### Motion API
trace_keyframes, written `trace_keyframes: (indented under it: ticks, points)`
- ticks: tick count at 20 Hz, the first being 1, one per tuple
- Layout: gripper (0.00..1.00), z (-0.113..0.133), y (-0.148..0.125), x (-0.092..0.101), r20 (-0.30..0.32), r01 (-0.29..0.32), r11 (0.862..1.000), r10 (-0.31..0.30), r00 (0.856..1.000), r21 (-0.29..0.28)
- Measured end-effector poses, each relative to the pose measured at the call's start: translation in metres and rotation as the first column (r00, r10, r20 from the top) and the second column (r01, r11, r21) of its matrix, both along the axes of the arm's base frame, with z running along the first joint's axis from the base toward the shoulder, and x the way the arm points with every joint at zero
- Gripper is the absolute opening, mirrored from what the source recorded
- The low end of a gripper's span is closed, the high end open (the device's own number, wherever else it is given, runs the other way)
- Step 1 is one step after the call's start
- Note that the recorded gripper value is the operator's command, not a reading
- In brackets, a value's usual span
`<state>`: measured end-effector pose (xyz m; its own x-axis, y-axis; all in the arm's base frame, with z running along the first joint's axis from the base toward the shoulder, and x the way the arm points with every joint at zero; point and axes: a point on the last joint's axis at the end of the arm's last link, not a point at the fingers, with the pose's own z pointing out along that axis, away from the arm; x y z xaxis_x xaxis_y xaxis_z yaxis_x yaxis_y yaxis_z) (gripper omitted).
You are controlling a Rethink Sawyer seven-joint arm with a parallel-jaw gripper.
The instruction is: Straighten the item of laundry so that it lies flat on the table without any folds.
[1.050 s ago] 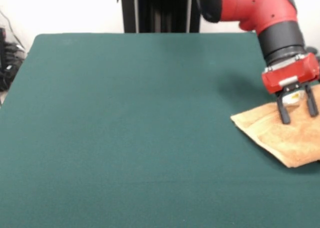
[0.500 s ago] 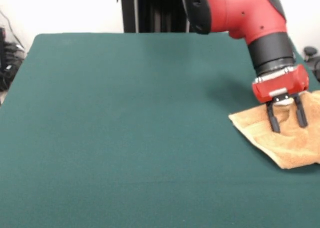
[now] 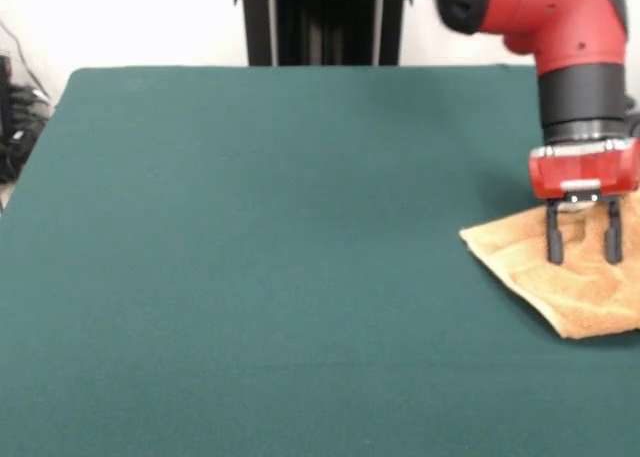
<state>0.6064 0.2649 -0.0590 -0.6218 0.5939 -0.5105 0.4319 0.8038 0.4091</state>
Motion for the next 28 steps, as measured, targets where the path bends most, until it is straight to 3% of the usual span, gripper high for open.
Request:
trace_keyframes:
  ticks: [8, 28]
  points:
    - [1.0, 0.013, 0.01, 0.012, -0.128, 0.006, 0.995, -0.019, 0.992, -0.099]
    - [1.0, 0.015, 0.004, 0.021, -0.163, 0.023, 0.993, -0.042, 0.986, -0.113]
